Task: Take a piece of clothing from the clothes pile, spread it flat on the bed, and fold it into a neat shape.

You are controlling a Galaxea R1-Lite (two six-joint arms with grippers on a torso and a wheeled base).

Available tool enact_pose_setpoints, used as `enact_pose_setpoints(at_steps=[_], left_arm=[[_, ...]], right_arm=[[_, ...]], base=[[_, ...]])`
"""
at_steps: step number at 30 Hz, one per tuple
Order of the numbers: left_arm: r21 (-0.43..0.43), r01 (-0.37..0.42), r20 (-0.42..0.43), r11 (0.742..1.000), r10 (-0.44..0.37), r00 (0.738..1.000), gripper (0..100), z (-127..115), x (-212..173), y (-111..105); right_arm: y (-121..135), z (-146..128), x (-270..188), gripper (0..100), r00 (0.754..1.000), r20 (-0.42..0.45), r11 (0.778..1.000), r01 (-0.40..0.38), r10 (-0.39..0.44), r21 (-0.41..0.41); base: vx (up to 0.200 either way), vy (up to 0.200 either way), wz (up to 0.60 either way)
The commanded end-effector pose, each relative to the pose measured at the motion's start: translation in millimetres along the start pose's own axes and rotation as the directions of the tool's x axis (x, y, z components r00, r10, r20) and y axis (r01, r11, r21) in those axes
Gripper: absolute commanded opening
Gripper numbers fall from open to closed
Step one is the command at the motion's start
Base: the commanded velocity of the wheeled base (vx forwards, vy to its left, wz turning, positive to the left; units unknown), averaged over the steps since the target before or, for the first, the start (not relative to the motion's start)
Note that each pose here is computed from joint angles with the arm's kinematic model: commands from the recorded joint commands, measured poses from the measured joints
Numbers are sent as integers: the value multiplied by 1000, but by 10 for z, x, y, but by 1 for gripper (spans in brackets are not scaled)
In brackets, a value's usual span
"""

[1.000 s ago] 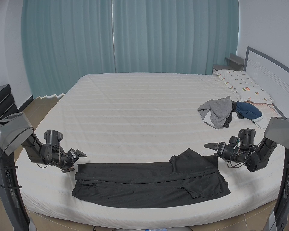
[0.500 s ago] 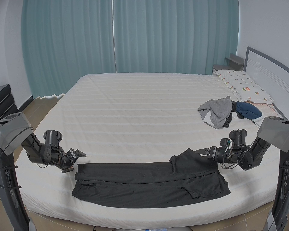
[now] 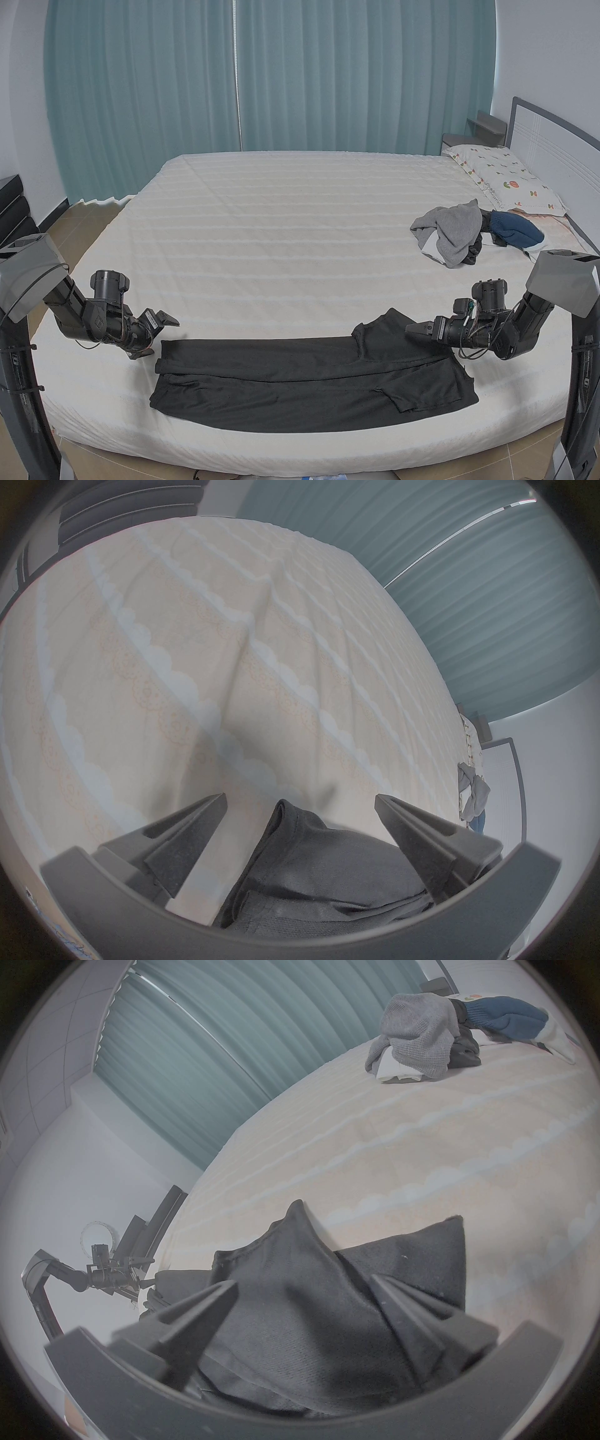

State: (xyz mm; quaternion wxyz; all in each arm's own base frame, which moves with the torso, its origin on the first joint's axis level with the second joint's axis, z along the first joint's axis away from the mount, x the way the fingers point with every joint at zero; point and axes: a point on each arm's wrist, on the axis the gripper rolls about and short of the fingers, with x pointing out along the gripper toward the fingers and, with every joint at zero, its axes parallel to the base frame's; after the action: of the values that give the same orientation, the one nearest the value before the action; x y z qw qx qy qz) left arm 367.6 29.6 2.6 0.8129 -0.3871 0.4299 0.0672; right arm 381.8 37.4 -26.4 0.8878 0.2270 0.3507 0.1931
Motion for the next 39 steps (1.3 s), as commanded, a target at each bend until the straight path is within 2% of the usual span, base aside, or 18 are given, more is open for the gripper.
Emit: enact_pose_setpoints(at_steps=[1,15,24,28,39], left_arm=[[0,0,1,1000,0,1000,100,2,0,1],[0,0,1,1000,0,1000,100,2,0,1],[0,0,1,1000,0,1000,100,2,0,1],[0,0,1,1000,0,1000,100,2,0,1],[-2,-1,0,1000,1,1000,100,1,0,2]], right_arm=[[-40,5,-19,0,1000,5,1000,10,-10,5],[-54,-6,-345,0,999,15,999,34,-34,3],[-30,-211,-560,0,999,2,999,42,-42,-6],[-56,-298,-587,0,999,13,999,43,-43,-9],[-78,-433,-625,0,998,-22,998,62,-62,7]], base=[[0,0,0],[0,0,0],[0,0,0],[0,0,0],[0,0,0]])
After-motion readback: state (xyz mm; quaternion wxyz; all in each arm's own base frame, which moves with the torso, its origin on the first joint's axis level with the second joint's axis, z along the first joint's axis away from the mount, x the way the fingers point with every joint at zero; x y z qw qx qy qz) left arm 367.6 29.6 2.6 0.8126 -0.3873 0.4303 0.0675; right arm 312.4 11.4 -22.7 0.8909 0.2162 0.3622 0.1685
